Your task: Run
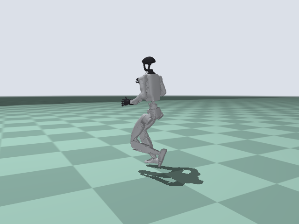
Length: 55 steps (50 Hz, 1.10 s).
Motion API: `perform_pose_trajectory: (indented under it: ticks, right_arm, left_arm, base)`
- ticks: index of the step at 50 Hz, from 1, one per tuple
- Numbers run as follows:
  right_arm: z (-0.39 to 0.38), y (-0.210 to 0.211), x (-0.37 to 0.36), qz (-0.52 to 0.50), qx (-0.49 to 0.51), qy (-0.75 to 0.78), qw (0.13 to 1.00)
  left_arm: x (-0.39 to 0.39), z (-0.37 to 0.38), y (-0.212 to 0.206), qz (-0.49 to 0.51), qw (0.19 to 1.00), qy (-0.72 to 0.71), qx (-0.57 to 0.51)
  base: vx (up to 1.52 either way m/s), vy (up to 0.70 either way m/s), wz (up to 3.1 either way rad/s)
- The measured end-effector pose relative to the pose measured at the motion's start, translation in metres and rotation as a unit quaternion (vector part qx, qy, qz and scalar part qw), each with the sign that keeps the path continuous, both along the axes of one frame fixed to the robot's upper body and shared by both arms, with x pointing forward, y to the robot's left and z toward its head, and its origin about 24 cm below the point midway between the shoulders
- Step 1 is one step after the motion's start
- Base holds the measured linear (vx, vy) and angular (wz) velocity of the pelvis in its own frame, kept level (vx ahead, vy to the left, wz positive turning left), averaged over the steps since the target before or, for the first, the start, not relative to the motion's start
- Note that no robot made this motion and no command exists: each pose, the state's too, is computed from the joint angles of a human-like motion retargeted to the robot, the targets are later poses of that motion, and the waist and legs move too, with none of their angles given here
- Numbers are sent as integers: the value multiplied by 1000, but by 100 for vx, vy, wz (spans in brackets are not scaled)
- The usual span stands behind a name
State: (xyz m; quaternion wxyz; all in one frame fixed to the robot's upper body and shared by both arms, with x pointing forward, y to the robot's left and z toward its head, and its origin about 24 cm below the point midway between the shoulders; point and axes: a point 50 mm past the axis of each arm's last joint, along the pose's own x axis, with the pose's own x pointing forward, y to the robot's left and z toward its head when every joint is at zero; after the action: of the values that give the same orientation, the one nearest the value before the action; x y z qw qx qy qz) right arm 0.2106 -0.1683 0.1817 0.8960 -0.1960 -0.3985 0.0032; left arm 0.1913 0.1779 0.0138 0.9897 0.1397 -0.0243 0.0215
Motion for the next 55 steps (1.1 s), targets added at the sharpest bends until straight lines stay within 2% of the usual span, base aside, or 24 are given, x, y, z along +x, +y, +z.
perform_pose_trajectory:
  ticks: [3, 5, 12, 18, 23, 27, 32, 37, 43, 50, 55]
  right_arm:
    - [34, -4, 9, -39, 7, -93, 995]
    - [40, -3, 9, -31, 38, -108, 993]
    - [-20, 21, 5, 60, 43, 50, 996]
    - [-88, 22, 2, 55, 11, 224, 973]
    - [-100, 11, -18, 62, 37, 267, 961]
    - [-73, 6, -13, 38, 33, 197, 979]
    - [1, 4, 14, -21, -8, -3, 1000]
    - [30, 19, 15, 41, 33, -63, 997]
    - [-7, 31, 13, 83, 11, 28, 996]
    - [-84, 20, 11, 44, -19, 216, 975]
    - [-91, 14, -13, 73, -14, 248, 966]
  left_arm:
    - [-5, -3, 11, 20, 1000, 7, 4]
    - [-11, 3, 17, 18, 1000, 0, -1]
    - [-18, 31, 14, 11, 997, -52, -56]
    - [30, 103, 8, 13, 972, -235, -24]
    - [28, 108, -11, -20, 963, -248, -102]
    - [17, 84, -19, -33, 973, -184, -135]
    - [7, 44, -3, 14, 989, -80, -124]
    - [-13, 37, 6, -4, 991, -53, -122]
    - [-8, 54, -1, -4, 986, -97, -135]
    - [39, 128, -6, 1, 955, -291, -57]
    - [42, 141, -16, -31, 945, -314, -81]
  base:
    - [3, -4, 32]
    - [8, 6, 50]
    - [4, 10, 58]
    - [2, 6, -10]
    - [4, -8, -22]
    - [-1, -10, -17]
    - [1, -12, -7]
    - [5, 8, 22]
    - [3, 10, 48]
    - [1, 7, 1]
    - [6, -2, -35]
